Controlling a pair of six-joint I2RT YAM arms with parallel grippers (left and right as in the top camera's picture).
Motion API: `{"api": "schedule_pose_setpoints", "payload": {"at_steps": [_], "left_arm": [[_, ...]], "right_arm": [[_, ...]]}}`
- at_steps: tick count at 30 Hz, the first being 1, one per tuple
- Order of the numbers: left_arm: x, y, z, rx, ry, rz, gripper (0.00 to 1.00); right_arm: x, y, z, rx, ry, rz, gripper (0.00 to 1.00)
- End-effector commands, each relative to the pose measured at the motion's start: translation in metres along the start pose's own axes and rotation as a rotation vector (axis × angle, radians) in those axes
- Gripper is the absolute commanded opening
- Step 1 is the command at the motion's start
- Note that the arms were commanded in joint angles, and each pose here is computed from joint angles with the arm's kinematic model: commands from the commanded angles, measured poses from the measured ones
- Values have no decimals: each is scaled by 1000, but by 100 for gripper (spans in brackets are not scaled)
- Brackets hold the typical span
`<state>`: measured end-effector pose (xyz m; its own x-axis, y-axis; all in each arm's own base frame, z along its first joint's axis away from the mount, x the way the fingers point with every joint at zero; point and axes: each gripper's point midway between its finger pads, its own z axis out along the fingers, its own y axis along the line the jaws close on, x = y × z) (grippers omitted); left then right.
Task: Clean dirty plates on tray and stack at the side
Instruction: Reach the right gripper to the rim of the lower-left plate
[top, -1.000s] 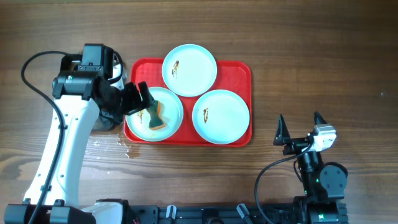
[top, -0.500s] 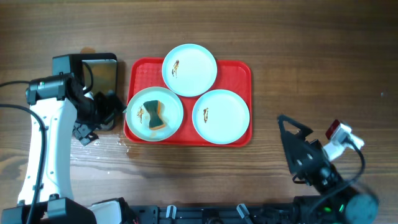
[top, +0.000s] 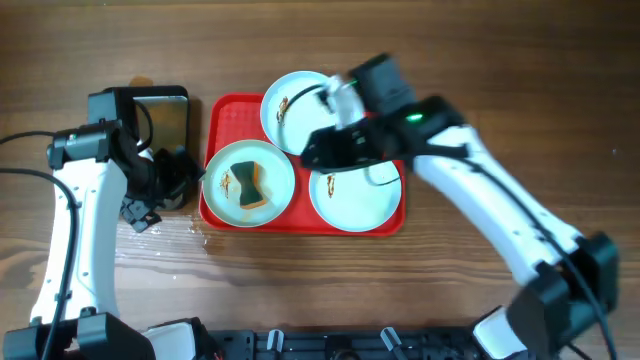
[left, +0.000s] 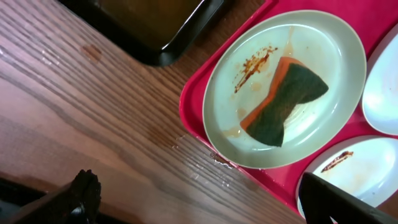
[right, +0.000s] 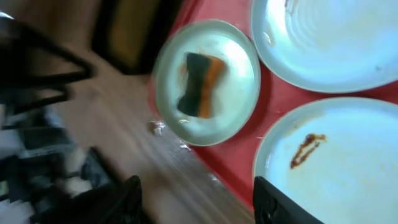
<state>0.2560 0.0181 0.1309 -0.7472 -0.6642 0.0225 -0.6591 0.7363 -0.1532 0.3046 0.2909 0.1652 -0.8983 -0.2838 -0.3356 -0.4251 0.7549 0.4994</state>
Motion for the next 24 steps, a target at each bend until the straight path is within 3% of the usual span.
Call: {"api": "schedule_pose_setpoints", "payload": {"at_steps": [1, 3, 5, 7, 12, 17, 21, 22, 24], "left_arm": [[0, 5, 8, -14, 5, 4, 100], [0, 5, 8, -14, 5, 5, 100], [0, 5, 8, -15, 6, 5, 100], [0, 5, 8, -14, 5, 5, 100], [-5, 2, 8, -3, -13, 8, 100], [-9, 0, 8, 7, -29, 10, 100], [-8, 0, 8, 6, -28, 10, 95], [-8, 0, 8, 7, -28, 10, 92], [-6, -6, 8, 25, -21, 23, 67]], "right_arm": [[-1, -22, 60, 254, -7, 12, 71], [2, -30, 91, 259, 16, 23, 73], [1, -44, 125, 262, 19, 66, 62], [-6, -48, 142, 248, -9, 53, 59], [-9, -59, 151, 286, -30, 53, 43], [4, -69, 171, 333, -4, 79, 41], [8, -72, 172, 341, 2, 120, 23], [9, -73, 172, 344, 7, 127, 18], [14, -74, 171, 352, 24, 131, 12]]}}
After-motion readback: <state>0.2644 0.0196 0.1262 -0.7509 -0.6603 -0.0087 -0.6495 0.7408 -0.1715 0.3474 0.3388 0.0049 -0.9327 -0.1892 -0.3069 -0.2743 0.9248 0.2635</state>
